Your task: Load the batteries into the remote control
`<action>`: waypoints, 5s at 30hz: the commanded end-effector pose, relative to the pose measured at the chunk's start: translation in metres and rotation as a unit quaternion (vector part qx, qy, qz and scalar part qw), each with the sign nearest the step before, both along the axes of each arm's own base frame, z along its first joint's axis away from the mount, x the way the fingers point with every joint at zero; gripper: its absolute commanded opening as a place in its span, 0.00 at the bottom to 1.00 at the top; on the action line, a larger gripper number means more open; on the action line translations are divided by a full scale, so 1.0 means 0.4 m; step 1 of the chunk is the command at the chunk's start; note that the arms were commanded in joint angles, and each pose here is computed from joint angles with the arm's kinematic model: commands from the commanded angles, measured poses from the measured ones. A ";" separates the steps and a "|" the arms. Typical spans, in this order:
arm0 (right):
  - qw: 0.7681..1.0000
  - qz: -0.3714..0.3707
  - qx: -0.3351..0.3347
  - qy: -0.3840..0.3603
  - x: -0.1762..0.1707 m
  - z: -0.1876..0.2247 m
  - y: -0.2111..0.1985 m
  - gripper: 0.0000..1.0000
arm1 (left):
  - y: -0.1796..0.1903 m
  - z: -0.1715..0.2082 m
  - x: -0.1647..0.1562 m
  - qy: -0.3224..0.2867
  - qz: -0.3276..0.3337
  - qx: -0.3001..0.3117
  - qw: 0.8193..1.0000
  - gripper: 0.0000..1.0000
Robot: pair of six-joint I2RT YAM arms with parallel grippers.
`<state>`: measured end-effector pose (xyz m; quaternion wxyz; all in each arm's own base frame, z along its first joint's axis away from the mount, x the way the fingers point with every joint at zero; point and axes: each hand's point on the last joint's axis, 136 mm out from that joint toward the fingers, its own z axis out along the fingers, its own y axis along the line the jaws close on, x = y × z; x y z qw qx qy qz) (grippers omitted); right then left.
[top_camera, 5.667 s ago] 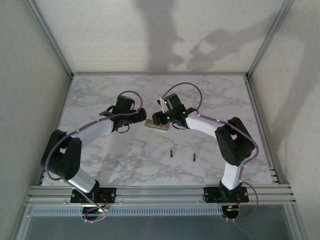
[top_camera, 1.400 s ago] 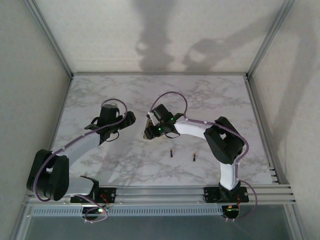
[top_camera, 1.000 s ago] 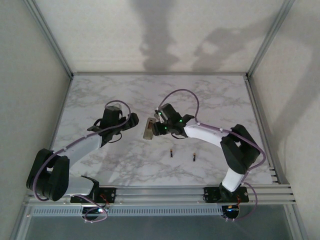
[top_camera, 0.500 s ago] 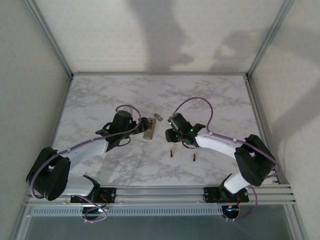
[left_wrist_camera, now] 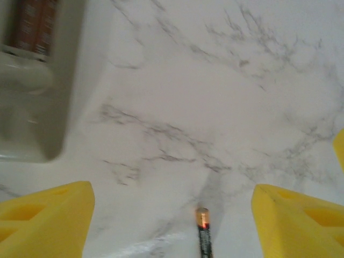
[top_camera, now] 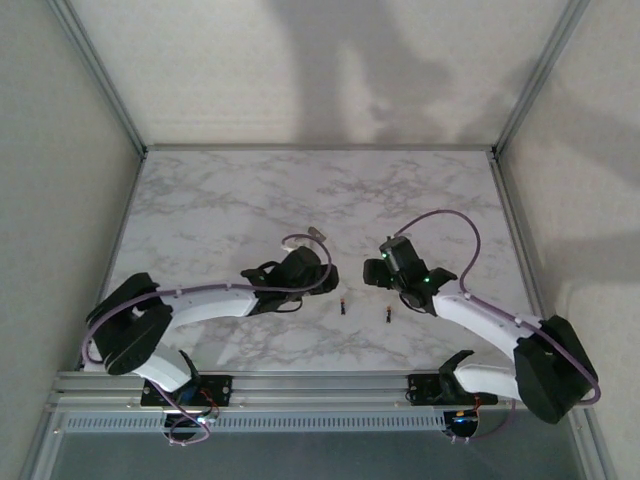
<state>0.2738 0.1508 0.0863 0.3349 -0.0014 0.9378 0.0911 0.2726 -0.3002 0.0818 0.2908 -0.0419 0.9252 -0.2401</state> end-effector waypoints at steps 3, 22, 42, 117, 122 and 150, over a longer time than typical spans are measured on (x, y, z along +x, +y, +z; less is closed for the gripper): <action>0.999 -0.037 0.007 -0.009 -0.013 0.007 -0.052 0.84 | -0.055 -0.040 -0.014 0.022 -0.007 0.042 0.999 0.71; 0.998 -0.061 0.006 -0.009 -0.030 -0.006 -0.087 0.99 | -0.116 -0.132 -0.094 0.068 -0.073 0.099 0.990 0.47; 0.998 -0.055 0.012 -0.013 -0.025 -0.005 -0.080 0.99 | -0.134 -0.165 -0.070 0.076 -0.090 0.144 0.983 0.08; 0.993 -0.004 0.084 0.085 0.046 -0.019 0.127 0.67 | -0.005 -0.034 0.200 -0.006 0.005 0.066 0.998 0.35; 0.991 0.019 0.072 0.110 0.060 -0.030 0.197 0.54 | 0.100 0.057 0.207 -0.035 0.045 0.039 0.998 0.36; 0.978 0.044 0.002 0.202 0.108 -0.169 0.382 0.29 | 0.259 -0.056 0.139 -0.003 0.051 -0.089 0.995 0.41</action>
